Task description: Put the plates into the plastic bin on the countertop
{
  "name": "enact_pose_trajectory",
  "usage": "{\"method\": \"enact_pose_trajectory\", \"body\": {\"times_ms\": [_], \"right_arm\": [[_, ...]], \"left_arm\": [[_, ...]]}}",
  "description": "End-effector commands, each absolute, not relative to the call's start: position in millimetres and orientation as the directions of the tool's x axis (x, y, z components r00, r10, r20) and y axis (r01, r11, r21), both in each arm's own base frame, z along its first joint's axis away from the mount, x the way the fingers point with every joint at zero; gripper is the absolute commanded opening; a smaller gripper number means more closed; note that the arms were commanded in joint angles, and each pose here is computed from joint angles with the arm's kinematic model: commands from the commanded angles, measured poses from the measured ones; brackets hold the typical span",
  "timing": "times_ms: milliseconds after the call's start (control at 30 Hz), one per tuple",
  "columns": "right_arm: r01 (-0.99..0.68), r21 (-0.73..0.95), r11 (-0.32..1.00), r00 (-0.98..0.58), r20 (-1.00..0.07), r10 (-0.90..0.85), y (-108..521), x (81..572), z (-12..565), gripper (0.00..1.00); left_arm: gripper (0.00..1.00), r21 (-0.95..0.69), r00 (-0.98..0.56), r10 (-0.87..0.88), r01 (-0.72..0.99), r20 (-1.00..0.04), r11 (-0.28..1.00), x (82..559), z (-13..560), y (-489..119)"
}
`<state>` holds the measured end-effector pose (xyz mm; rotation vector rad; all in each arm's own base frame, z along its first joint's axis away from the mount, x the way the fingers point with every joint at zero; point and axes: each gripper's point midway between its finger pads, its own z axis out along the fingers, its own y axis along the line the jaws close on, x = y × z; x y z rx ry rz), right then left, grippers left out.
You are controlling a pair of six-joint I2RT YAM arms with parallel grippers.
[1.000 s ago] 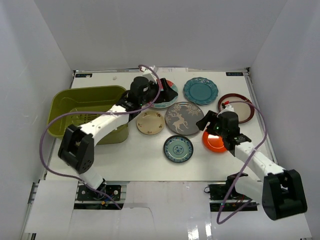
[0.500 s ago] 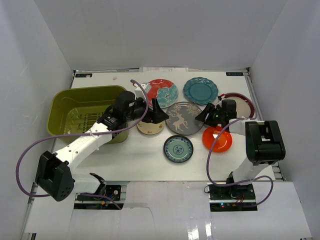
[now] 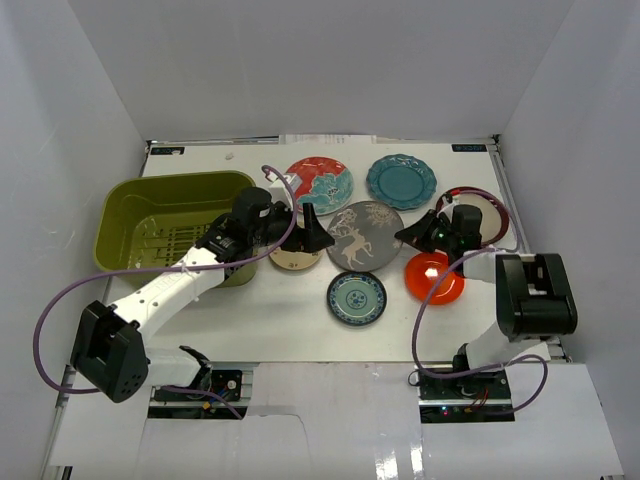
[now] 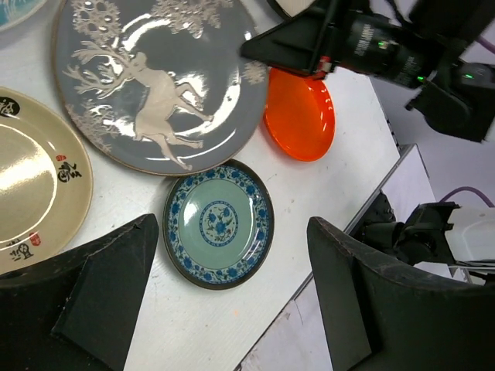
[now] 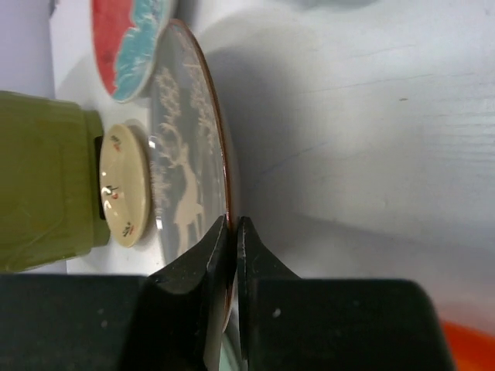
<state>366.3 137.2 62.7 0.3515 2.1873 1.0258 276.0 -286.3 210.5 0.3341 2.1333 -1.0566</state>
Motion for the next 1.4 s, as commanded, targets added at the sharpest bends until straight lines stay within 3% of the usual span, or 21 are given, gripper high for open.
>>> {"method": "enact_pose_trajectory", "body": {"times_ms": [0,267,433,767,900,967,1100,1233,1367], "right_arm": [[-0.189,0.75,0.634,-0.611,-0.595,0.522,132.2,367.9,125.2,0.08],[-0.366,0.724,0.585,-0.482,-0.685,0.546,133.0,324.7,231.0,0.08],[-0.421,0.733,0.534,-0.511,-0.678,0.528,142.3,290.6,249.6,0.08],[-0.5,0.77,0.396,-0.59,-0.637,0.495,160.3,236.4,268.8,0.08],[-0.483,0.787,0.383,-0.622,-0.617,0.483,162.9,236.8,260.6,0.08],[-0.487,0.793,0.366,-0.642,-0.609,0.467,167.6,236.5,256.8,0.08],[-0.491,0.803,0.339,-0.679,-0.596,0.428,180.0,235.1,251.2,0.08],[-0.489,0.803,0.341,-0.694,-0.595,0.405,189.3,237.1,247.4,0.11],[-0.493,0.8,0.342,-0.692,-0.599,0.402,190.9,236.8,250.3,0.48]], "left_arm": [[0.88,-0.595,-0.726,-0.103,0.464,-0.68,0.656,278.9,201.1,-282.1],[0.88,-0.613,-0.725,-0.148,0.435,-0.673,0.66,287.0,200.6,-284.1],[0.89,-0.623,-0.69,-0.217,0.415,-0.691,0.662,290.0,207.3,-277.8],[0.86,-0.675,-0.662,-0.265,0.496,-0.701,0.546,283.1,223.0,-291.7],[0.6,-0.696,-0.665,-0.271,0.529,-0.696,0.486,277.5,231.2,-298.8],[0.33,-0.701,-0.666,-0.275,0.535,-0.694,0.471,276.8,235.5,-300.6],[0.01,-0.713,-0.666,-0.285,0.555,-0.69,0.429,272.7,250.4,-304.1],[0.0,-0.706,-0.629,-0.331,0.565,-0.703,0.426,270.1,278.2,-296.1],[0.0,-0.701,-0.568,-0.411,0.554,-0.713,0.45,276.9,315.9,-272.0]]}}
